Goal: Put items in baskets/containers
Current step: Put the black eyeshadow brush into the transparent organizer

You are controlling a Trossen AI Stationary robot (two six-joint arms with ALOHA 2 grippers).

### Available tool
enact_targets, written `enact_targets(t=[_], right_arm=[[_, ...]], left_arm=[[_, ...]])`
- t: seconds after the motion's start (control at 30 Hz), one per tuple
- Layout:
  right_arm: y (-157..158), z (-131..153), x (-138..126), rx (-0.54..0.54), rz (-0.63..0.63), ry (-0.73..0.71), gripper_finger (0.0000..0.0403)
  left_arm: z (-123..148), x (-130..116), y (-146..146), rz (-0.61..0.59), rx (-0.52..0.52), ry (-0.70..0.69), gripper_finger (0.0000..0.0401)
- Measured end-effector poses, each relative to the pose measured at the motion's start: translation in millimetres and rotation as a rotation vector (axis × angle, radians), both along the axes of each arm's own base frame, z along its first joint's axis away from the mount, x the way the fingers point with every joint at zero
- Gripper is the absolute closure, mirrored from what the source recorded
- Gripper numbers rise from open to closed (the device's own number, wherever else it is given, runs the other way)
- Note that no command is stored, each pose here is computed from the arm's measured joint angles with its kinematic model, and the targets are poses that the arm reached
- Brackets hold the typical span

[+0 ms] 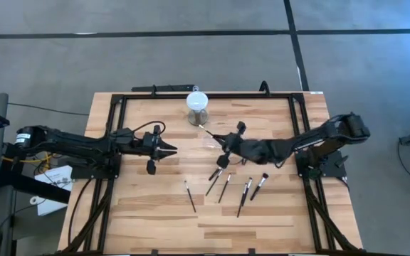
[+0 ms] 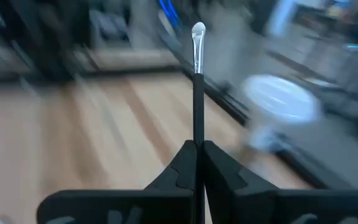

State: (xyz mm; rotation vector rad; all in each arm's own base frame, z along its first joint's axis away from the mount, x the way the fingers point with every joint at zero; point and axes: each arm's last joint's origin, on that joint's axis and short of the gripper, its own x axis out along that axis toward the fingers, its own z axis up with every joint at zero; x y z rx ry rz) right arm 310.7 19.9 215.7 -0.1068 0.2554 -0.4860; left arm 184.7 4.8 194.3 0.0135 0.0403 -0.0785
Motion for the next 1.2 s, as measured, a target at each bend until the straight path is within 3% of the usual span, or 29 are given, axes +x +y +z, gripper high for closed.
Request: enact_targets(t=[0.1,0.17,0.37,0.53,0.83,1.2], right_arm=[[-19,-15,-4,0.129,0.201,-0.305,0.0396],[-28,-22,0,0.188,0.337,-0.42,0.0398],[-34,-38,35,0.231,0.536,-0.409,0.0399],[-39,-38,52,0.226,0.535,-0.396,0.04],[-47,-38,58,0.239,0.507,-0.341,0.04],[-41,-30,70,0.206,0.564,-0.29,0.04]], left_arm=[[0,3,0,0.0,0.001,-0.02,0.0341],[0,6,1,0.006,0.002,-0.035,0.0341],[-1,19,5,0.097,0.009,-0.068,0.0327],[2,30,10,0.115,0.009,-0.062,0.0288],[13,30,10,0.114,0.011,-0.145,0.0214],[17,30,12,0.191,0.006,-0.19,0.0233]])
